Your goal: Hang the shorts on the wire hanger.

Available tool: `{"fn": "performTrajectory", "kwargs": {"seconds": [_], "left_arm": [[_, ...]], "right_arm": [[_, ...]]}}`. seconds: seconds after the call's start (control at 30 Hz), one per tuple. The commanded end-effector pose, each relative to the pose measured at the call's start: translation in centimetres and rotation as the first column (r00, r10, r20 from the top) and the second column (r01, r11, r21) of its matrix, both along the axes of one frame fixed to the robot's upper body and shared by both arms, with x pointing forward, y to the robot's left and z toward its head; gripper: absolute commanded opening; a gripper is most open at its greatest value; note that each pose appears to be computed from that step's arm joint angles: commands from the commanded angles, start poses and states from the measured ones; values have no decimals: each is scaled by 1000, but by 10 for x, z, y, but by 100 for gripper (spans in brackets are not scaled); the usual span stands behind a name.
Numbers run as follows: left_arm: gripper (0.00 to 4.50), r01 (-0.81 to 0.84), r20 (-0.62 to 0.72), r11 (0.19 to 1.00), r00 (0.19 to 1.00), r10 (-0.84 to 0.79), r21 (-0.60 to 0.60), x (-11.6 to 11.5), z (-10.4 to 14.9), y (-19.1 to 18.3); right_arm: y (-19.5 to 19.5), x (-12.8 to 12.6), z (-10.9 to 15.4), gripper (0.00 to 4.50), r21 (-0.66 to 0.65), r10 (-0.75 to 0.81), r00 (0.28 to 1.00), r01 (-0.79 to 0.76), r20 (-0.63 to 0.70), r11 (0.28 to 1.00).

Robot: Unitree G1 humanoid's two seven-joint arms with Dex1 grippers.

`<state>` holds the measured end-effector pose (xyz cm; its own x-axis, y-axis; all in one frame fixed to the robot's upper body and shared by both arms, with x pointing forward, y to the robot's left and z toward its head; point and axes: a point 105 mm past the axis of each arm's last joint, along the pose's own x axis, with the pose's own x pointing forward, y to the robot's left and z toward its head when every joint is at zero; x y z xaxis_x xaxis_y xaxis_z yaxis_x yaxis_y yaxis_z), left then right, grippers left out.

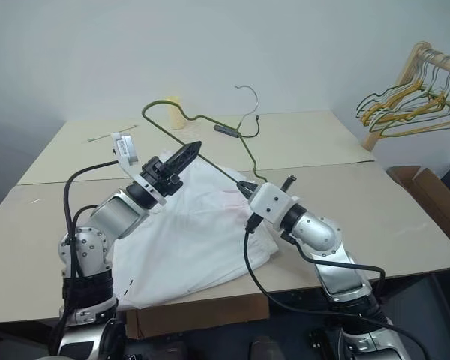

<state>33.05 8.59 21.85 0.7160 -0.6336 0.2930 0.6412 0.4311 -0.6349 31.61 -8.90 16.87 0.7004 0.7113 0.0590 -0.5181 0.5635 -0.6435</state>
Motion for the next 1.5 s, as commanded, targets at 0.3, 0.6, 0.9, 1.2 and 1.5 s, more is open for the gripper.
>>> {"fn": "performTrajectory", "kwargs": {"seconds": [0.3, 0.6, 0.9, 1.2, 1.5], "left_arm": [[0, -88, 239, 985, 970, 50, 151, 1, 17, -9], [0, -46, 376, 978, 926, -34, 202, 12, 35, 10], [0, 406, 505, 867, 704, -499, 289, -35, 67, 48], [0, 464, 530, 848, 667, -524, 256, -37, 64, 43], [0, 454, 531, 852, 669, -519, 261, -36, 62, 38]], "right_arm": [[5, -2, 22, 105, -33, -13, 984, 19, 177, 999], [-9, -17, 47, 322, 274, 162, 986, -144, -42, 951], [-54, -35, 12, 322, 372, 463, 591, -277, -660, 886], [-27, -40, 17, 322, 483, 580, 414, -323, -701, 814], [-11, -40, 24, 322, 533, 623, 416, -323, -662, 782]]}}
